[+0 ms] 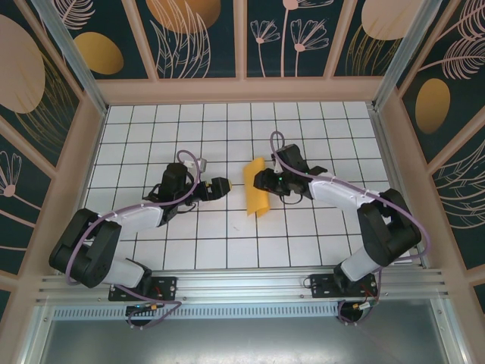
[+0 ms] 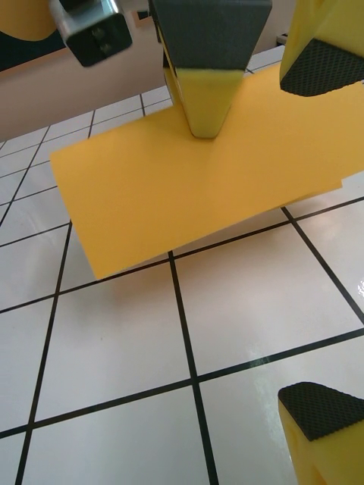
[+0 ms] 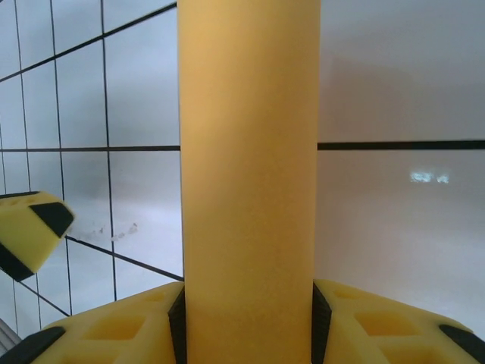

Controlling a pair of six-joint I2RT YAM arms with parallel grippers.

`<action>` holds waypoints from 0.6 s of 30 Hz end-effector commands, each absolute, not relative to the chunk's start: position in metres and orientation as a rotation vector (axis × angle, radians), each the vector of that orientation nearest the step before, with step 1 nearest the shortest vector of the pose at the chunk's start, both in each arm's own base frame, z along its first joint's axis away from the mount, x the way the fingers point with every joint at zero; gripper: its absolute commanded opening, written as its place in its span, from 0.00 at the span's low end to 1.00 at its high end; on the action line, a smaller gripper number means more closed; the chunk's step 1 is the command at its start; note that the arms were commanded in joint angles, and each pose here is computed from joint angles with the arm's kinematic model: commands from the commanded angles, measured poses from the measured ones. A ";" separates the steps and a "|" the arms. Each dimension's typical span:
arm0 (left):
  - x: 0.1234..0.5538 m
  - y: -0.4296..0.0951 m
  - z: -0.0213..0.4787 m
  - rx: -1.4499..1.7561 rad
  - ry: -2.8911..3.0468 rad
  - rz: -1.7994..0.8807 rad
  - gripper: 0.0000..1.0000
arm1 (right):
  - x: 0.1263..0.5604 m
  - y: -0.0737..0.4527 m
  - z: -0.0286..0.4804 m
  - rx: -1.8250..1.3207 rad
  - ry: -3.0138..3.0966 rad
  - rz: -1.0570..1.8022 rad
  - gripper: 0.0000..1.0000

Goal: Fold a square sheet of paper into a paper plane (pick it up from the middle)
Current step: Fold the square sheet of paper in half at the center of the table.

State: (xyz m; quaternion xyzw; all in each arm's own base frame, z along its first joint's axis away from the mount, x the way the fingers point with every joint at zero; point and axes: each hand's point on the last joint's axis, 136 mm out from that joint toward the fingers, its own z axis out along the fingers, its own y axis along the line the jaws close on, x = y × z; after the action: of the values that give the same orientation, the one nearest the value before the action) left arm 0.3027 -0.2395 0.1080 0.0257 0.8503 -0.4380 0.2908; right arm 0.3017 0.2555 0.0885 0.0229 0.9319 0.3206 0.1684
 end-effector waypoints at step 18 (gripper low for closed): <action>0.294 -0.292 0.119 0.200 2.297 -1.251 0.88 | 0.289 0.185 0.051 0.230 2.698 0.798 0.68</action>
State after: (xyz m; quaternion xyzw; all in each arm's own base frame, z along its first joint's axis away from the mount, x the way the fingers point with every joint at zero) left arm 0.2923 -0.2856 0.1203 0.0760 0.8418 -0.4641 0.2650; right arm 0.2925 0.1946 0.0499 0.0889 0.9369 0.3006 0.1547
